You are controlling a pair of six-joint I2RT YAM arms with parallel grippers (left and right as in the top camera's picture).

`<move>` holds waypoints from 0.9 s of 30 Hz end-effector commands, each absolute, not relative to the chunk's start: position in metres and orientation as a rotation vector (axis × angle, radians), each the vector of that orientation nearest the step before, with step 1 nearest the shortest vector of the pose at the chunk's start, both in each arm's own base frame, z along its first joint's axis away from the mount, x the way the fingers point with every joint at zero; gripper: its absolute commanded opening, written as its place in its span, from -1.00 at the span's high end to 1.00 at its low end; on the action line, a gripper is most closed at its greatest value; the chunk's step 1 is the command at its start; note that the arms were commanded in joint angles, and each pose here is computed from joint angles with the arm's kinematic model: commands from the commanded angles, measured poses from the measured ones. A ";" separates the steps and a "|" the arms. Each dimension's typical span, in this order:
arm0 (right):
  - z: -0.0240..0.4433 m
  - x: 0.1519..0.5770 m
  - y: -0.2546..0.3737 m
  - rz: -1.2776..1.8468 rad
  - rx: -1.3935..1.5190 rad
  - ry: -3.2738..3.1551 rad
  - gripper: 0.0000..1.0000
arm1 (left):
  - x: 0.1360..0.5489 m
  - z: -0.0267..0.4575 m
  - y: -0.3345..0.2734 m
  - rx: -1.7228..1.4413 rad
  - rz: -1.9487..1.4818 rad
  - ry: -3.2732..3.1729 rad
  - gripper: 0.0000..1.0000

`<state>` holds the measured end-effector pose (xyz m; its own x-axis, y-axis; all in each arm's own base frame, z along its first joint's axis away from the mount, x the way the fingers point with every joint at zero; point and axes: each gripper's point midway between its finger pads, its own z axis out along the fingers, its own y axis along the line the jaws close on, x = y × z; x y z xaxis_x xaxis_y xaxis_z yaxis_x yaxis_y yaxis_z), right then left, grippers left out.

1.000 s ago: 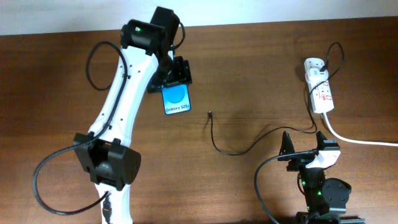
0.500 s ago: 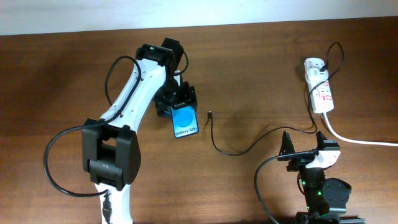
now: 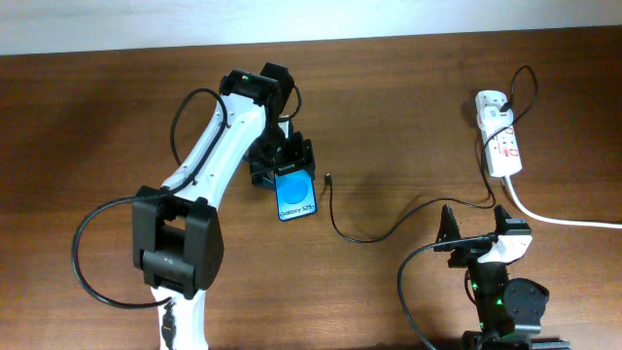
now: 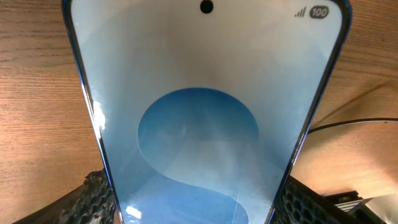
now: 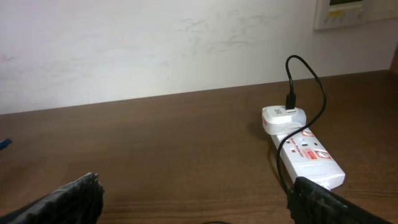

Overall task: Plug charger to phone and switch on socket
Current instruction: 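Lift the phone with the left gripper and tilt it upright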

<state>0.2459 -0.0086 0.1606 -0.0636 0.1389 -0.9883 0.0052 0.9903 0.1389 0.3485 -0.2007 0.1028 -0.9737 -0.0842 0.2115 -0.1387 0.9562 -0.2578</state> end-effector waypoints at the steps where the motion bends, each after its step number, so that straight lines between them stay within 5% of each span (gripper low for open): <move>1: 0.159 0.246 -0.008 0.114 0.115 1.634 -0.97 | 0.347 0.113 -0.202 0.137 0.445 -2.918 0.22; 27: 0.159 0.246 -0.008 0.114 0.115 1.634 -0.97 | 0.347 0.113 -0.203 0.160 0.448 -2.912 0.18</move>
